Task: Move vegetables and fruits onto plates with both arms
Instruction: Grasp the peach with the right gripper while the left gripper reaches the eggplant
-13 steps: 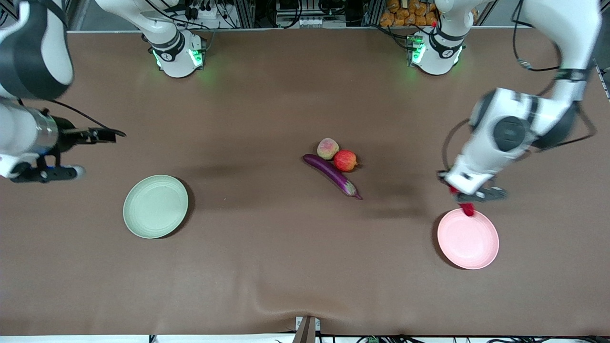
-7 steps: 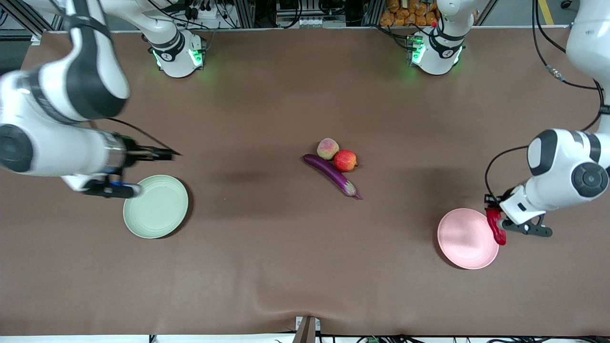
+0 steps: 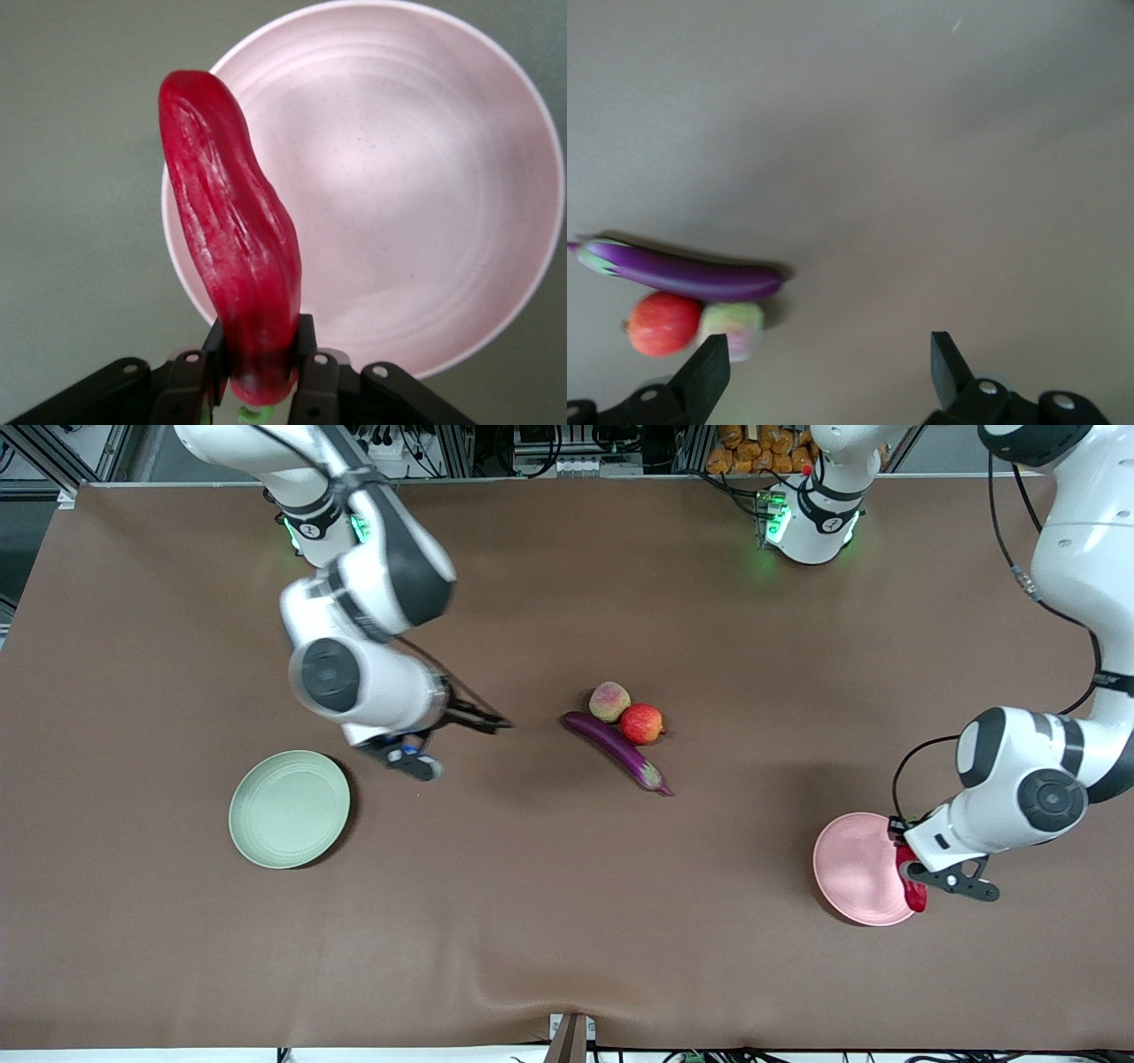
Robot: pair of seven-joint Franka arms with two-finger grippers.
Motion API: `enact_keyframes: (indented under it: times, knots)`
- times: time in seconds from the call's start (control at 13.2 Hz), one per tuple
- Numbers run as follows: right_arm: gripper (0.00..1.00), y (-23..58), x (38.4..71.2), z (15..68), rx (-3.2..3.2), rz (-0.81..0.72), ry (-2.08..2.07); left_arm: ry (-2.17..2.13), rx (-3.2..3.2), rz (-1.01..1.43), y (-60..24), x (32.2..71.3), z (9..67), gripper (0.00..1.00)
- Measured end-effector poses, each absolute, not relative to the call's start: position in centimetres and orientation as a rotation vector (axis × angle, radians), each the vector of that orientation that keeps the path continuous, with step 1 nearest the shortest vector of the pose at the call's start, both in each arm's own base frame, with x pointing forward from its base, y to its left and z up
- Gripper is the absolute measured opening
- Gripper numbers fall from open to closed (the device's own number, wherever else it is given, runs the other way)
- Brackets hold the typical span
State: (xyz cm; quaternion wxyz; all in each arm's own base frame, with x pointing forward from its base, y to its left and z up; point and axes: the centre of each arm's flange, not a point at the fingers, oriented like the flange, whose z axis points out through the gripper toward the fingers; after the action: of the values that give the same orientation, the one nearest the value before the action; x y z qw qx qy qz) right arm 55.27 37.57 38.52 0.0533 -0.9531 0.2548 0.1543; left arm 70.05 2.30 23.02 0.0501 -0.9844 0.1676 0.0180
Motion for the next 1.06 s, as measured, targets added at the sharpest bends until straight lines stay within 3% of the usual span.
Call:
enact_keyframes:
  times: [0.15, 0.53, 0.61, 1.06]
  knots:
    - [1.0, 42.5, 53.3, 36.2, -2.868, 0.422, 0.897, 0.511, -2.983, 0.055, 2.2, 70.4, 22.4, 0.37]
    - [1.0, 51.6, 48.7, 28.6, -2.736, 0.28, 1.161, 0.498, -2.979, 0.001, 2.5, 71.3, 23.5, 0.93]
    - [1.0, 52.4, 47.9, 27.2, -2.737, 0.277, 1.178, 0.496, -2.978, -0.02, 2.4, 71.6, 24.1, 1.0]
    - [1.0, 55.1, 44.7, 24.2, -2.756, 0.284, 1.207, 0.333, -3.12, -0.115, -4.9, 72.1, 27.6, 1.0]
